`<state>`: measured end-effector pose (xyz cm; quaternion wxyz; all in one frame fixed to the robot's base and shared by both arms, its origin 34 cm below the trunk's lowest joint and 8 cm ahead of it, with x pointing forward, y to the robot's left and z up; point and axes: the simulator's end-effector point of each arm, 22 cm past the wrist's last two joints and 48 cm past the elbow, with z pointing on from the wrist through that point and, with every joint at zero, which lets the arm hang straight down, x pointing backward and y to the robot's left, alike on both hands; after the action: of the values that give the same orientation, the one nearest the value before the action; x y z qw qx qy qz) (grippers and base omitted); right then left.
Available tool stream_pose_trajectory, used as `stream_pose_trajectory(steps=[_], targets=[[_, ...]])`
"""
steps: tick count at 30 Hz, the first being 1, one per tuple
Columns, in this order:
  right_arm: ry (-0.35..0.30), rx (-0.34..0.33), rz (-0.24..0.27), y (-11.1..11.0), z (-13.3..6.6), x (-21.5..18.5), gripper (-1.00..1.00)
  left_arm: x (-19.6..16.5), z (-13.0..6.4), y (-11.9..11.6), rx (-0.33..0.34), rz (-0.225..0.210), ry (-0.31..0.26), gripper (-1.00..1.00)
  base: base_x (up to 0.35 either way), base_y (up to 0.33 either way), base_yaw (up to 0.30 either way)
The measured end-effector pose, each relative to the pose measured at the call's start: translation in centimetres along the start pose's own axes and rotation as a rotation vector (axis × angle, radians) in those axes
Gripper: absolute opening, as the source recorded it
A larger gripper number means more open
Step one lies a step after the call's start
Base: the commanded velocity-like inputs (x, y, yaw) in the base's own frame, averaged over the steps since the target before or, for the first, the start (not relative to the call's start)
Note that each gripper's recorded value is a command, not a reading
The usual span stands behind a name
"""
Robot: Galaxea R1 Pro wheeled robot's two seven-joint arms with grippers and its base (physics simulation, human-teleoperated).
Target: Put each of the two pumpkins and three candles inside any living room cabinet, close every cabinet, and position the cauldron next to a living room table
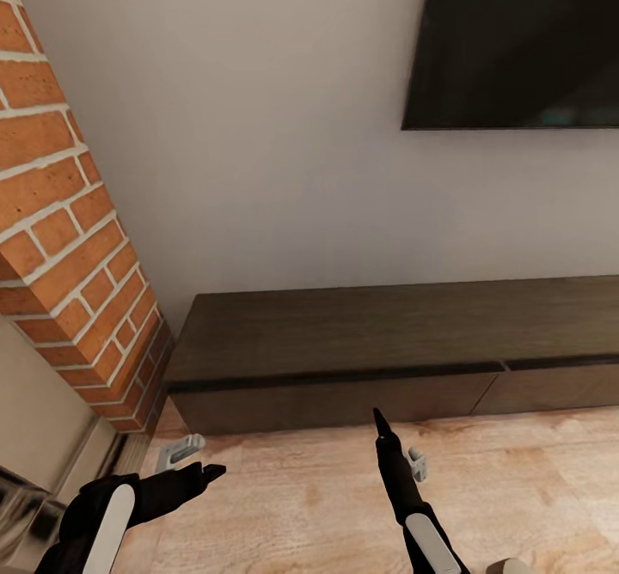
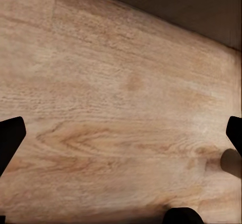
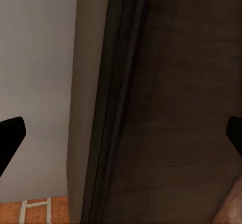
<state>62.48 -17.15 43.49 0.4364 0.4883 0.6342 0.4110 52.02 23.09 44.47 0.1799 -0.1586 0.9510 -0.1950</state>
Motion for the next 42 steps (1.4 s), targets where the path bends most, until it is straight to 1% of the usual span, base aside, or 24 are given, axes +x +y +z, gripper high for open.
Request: stream_pose_trajectory(steps=[5,14,42], targets=[[-0.001,0.0,0.0,-1.09,0.07,0.18,1.0,0.51,0.83,0.24,0.013,0.0,0.0,1.0,0.0,0.0,0.0],[-0.001,0.001,0.001,-1.14,0.05,0.17,1.0,0.53,0.84,0.11,0.017,0.001,0.0,1.0,0.016,0.0,0.0],[0.005,0.002,0.004,-1.19,0.04,0.2,1.0,0.57,0.86,0.02,0.018,0.004,0.001,1.0,0.166,0.0,0.0]])
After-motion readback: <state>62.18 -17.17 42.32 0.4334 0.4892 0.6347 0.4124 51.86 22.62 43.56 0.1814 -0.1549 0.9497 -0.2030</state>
